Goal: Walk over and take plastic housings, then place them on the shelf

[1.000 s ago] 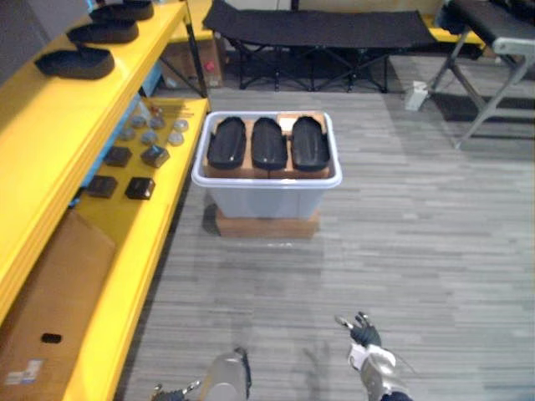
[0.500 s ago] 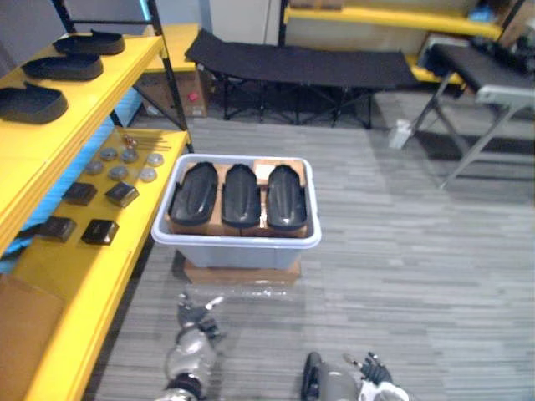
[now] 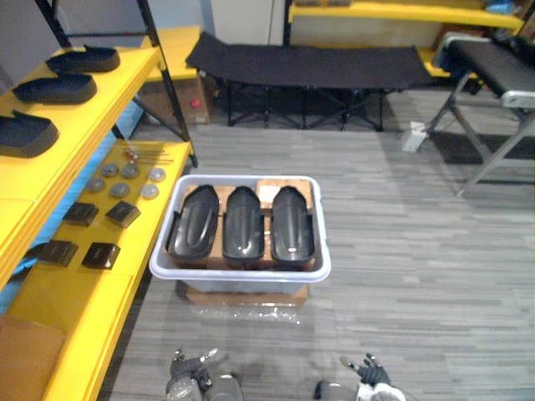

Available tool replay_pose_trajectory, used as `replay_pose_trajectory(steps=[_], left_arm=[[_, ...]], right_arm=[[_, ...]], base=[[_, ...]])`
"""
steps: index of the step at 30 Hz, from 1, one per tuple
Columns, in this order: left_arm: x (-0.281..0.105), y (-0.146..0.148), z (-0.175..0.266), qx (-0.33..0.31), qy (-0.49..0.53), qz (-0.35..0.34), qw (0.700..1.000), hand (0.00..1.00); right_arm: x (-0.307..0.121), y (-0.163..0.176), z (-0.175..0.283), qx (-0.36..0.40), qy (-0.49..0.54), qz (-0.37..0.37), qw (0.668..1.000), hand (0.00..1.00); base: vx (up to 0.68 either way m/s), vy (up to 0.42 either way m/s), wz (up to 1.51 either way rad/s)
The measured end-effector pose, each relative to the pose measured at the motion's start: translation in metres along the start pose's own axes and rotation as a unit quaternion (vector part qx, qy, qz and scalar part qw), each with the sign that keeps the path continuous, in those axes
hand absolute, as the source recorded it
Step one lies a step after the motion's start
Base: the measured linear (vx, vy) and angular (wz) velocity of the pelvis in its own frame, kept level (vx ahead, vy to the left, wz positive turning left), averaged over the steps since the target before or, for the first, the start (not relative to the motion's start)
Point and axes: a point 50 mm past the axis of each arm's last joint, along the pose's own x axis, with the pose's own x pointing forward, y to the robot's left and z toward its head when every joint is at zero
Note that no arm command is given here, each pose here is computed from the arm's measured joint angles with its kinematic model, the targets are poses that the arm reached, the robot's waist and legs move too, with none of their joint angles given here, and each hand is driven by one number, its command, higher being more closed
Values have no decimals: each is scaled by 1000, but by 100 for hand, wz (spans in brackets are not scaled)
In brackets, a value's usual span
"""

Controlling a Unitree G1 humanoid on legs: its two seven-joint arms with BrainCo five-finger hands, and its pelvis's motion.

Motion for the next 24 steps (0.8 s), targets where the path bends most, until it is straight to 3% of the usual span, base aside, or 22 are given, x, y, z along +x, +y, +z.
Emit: replay_pose_trajectory(steps=[4,15,18,20,21,23,24], left_arm=[[3,2,9,19,-16,-3,1000,0],[-1,13,-18,13,51,6,999,0],[-2,16,-24,17,65,8,998,0],[-2,17,-23,18,64,8,998,0],[-2,17,-23,19,65,8,998,0],[-2,17,-23,20,66,9,998,0],[-1,18,-21,22,63,9,998,0]], right_arm=[[0,8,-2,-30,0,41,999,0],[-1,31,4,-79,-33,105,991,0],[-3,48,18,-112,-75,171,976,0],[-7,67,34,-161,-113,258,946,0],[-14,87,48,-202,-148,323,912,0],[-33,125,72,-283,-193,455,822,0],[-50,149,86,-338,-216,529,748,0]], base=[[136,8,22],[55,15,3],[-4,4,-1],[-54,-3,5],[-106,-24,6],[-118,-39,12],[-93,-40,22]])
